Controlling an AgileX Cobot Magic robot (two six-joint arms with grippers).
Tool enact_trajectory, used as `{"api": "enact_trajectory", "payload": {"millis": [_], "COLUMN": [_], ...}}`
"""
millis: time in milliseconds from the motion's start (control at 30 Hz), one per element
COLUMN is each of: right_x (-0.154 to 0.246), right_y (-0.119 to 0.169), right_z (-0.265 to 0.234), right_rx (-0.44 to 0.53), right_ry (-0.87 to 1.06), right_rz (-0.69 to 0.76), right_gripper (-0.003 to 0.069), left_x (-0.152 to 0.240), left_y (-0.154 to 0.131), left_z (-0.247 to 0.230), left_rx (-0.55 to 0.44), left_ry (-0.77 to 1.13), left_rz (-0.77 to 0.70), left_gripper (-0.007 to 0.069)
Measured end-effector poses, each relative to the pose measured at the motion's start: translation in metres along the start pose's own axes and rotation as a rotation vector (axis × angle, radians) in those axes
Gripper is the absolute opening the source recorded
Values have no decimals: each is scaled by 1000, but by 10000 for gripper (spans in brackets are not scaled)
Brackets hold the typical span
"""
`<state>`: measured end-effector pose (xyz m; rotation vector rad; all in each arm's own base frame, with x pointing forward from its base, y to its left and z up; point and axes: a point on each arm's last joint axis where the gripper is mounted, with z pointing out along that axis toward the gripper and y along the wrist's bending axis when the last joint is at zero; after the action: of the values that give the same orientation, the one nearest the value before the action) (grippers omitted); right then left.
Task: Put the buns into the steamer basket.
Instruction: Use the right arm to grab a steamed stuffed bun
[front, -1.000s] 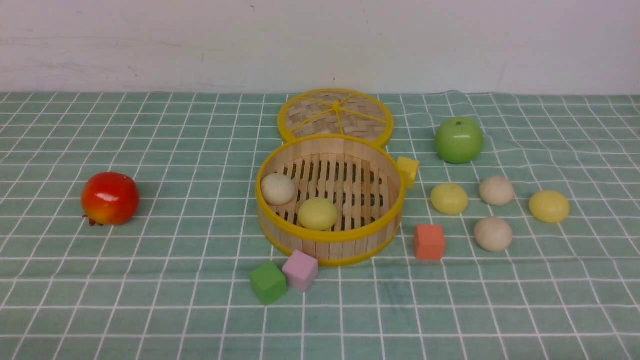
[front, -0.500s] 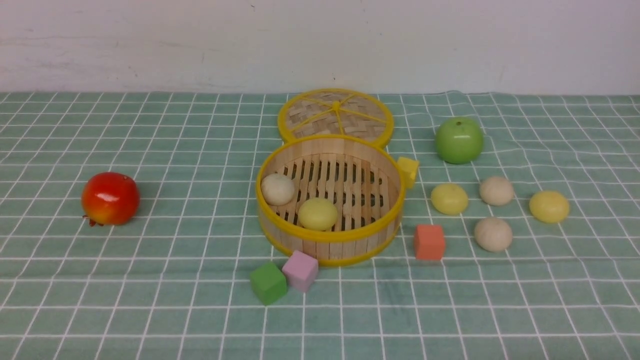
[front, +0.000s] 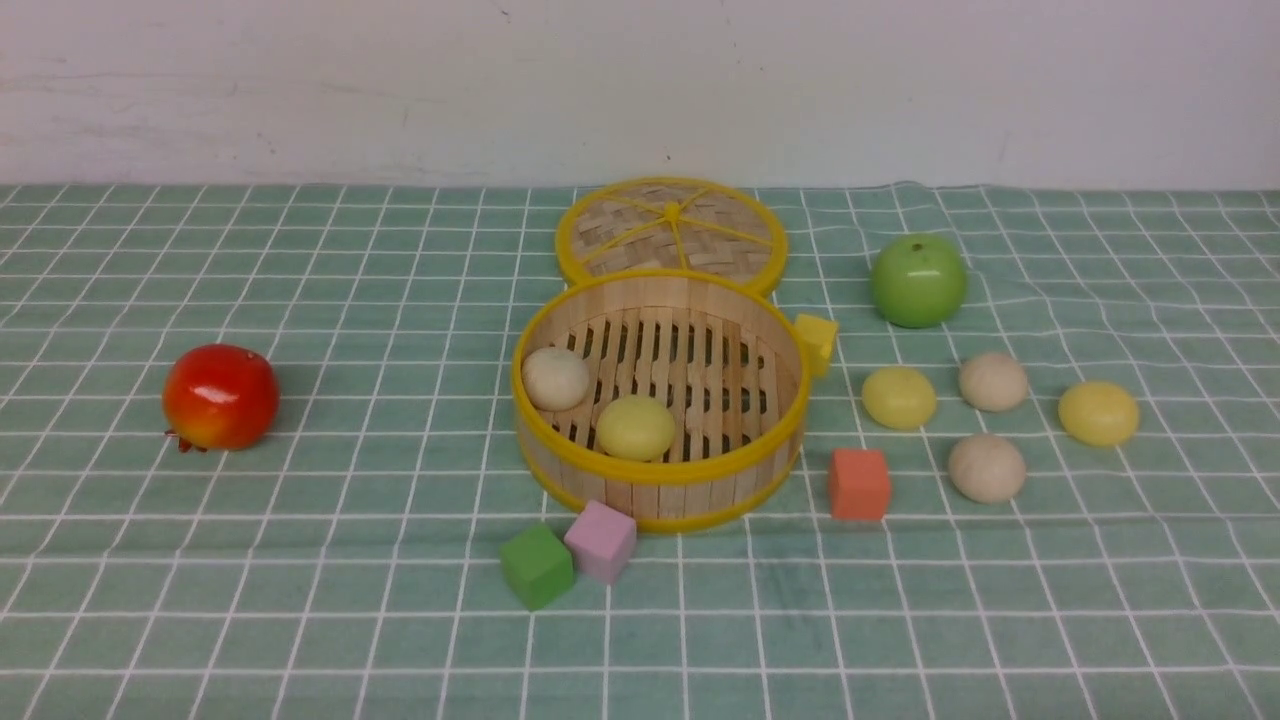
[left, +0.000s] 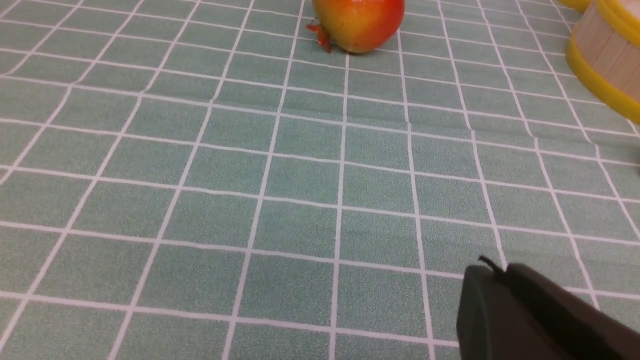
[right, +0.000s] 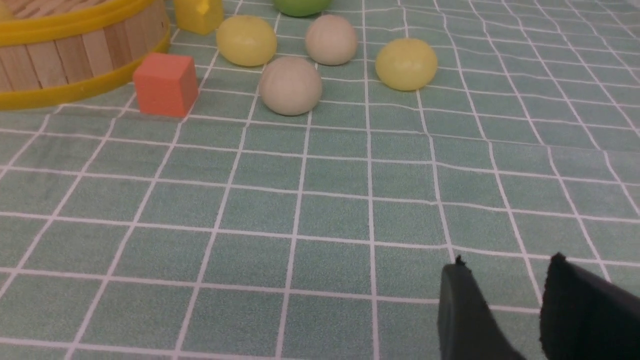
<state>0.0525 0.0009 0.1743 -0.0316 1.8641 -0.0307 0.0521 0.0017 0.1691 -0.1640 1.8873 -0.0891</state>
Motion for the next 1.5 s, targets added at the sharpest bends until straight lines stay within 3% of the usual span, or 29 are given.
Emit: {"api": "enact_trajectory", "payload": {"millis": [467,633,800,967,1133,1300,1467,1500], "right_x": [-1,-14,-34,-41,-48,-97,-134,-142], "right_y": [0,0,-5,-10,-8,-3,4,7], "right_z": [0,0,-7,-11,-14,-38,-37,-29], "right_rx": [-3,-13,-3,13,-24,-107,-168,-184], "right_ry": [-17,-173,-407,-511,-492,-495,-312,-204], "right_rz": [-15,86,283,396,453,461,431,420], "right_gripper": [240,240,240,240,240,240,240,240], "left_x": [0,0,0,0,0,0,0,0], "left_y": [0,0,0,0,0,0,0,0], "left_z": [0,0,0,0,0,0,0,0], "left_rx": [0,0,0,0,0,0,0,0], "left_ry": [1,1,1,1,1,0,0,0], "left_rz": [0,0,0,0,0,-1,-1,-1], "left_gripper": [38,38,38,39,40,41,46,49]}}
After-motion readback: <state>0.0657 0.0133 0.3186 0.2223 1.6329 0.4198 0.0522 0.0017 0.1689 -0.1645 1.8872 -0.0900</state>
